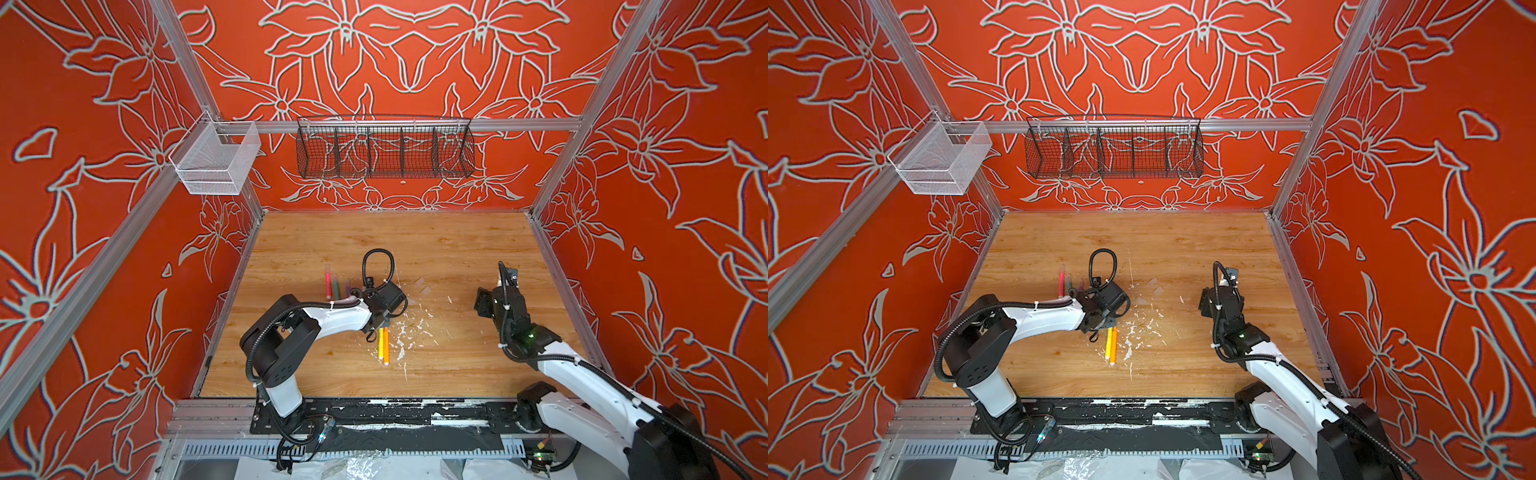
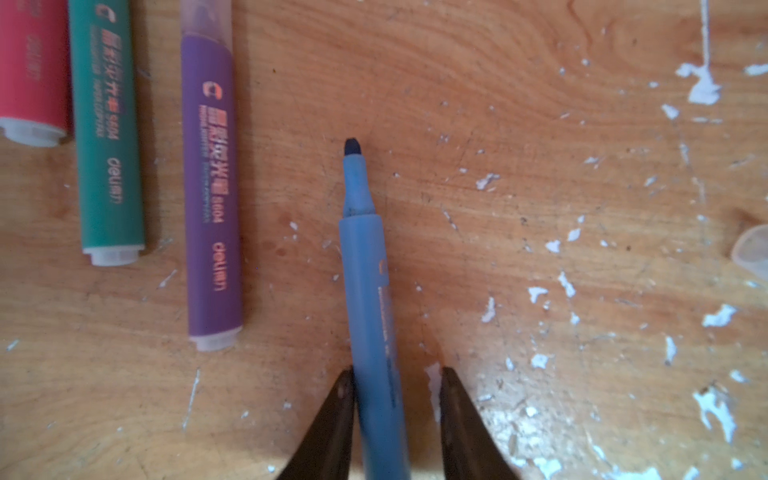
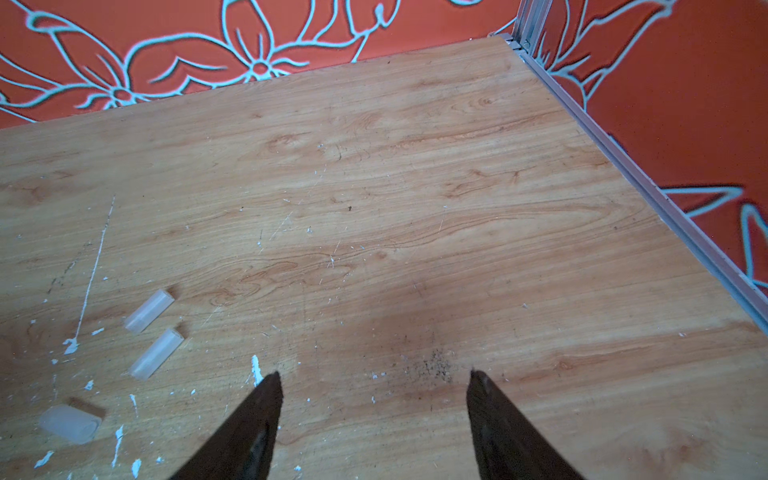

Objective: Insert the pens into the pen caps
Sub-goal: 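Move the open left gripper over the blue marker and close on it, then lift the blue marker upright with the left gripper while the right gripper approaches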

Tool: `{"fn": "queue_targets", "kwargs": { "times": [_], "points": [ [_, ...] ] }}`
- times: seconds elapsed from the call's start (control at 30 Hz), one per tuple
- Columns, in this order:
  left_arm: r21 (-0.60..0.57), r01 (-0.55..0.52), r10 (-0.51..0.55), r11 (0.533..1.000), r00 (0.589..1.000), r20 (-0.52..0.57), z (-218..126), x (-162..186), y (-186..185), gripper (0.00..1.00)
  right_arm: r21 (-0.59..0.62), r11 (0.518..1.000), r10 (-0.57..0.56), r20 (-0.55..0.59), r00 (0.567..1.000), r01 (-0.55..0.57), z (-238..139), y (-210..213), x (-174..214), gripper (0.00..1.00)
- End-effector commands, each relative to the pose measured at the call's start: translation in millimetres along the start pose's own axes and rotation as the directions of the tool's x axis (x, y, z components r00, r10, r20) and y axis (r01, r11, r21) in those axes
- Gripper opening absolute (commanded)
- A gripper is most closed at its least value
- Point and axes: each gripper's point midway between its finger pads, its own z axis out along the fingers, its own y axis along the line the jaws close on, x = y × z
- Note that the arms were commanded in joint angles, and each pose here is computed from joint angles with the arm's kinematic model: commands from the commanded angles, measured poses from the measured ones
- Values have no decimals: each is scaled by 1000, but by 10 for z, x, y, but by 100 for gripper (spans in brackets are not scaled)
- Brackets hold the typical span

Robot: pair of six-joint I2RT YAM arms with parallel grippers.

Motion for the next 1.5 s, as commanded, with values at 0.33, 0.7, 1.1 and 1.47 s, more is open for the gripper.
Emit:
{"fn": "queue_targets", "kwargs": {
  "times": [0.33, 0.7, 1.1, 1.47],
  "points": [
    [-88, -27, 22, 996, 998, -59, 190, 269, 201, 22, -7, 1000, 7, 9, 1000, -7, -5, -12, 2, 72],
    [101, -102, 91, 990, 990, 109, -569, -493, -164, 3, 16, 1000, 24, 24, 999, -25, -14, -56, -25, 72],
    [441, -397, 87, 805, 814, 574, -2284, -1333, -535, 0, -360, 910, 231, 28, 973, -205, -546, 460, -406, 69],
    [554, -643, -5, 529, 650, 760, -2758, -942, -643, 0, -858, 499, 265, 21, 964, -118, -1453, 1494, -811, 73]
  ]
}}
